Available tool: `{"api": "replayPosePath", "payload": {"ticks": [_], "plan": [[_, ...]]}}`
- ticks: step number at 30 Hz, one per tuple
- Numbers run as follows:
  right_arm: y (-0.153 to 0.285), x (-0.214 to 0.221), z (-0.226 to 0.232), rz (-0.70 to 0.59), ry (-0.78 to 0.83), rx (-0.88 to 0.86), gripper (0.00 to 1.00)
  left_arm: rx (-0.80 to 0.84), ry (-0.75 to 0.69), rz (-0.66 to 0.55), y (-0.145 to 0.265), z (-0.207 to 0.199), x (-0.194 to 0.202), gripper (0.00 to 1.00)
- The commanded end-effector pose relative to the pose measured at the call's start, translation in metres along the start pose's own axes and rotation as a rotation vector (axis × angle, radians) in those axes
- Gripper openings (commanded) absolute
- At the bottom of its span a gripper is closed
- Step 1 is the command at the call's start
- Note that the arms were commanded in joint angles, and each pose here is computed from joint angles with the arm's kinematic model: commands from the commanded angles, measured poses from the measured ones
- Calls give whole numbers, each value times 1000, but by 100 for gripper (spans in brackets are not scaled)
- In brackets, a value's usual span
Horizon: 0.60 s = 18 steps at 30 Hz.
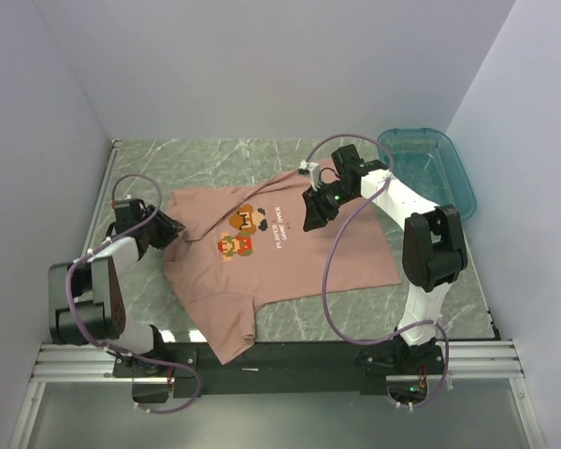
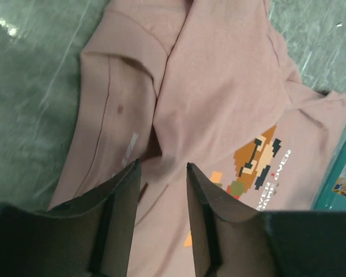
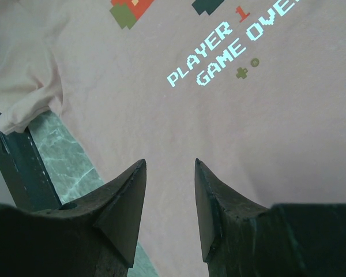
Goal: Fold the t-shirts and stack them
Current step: Flatten the tshirt out
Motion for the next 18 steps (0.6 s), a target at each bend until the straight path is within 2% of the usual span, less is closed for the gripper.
{"api": "replayPosePath", "payload": {"ticks": [1,18], "plan": [[15,-15,7,-62,49,9,46,85,-82,23,-10,-23,-13,42],[16,-15,9,-65,47,-5,47,79,-101,130,-30,-19,2,43]]}}
Point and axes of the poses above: each gripper's point midway between its finger pads, its own y axis back along the fingers, its own z axis along the line the jaws close on, x = y × z, the point moved 5 cm from there along y, back along the fingers, and after that the axes turned 11 degrees about y, right-handed, at the moved point
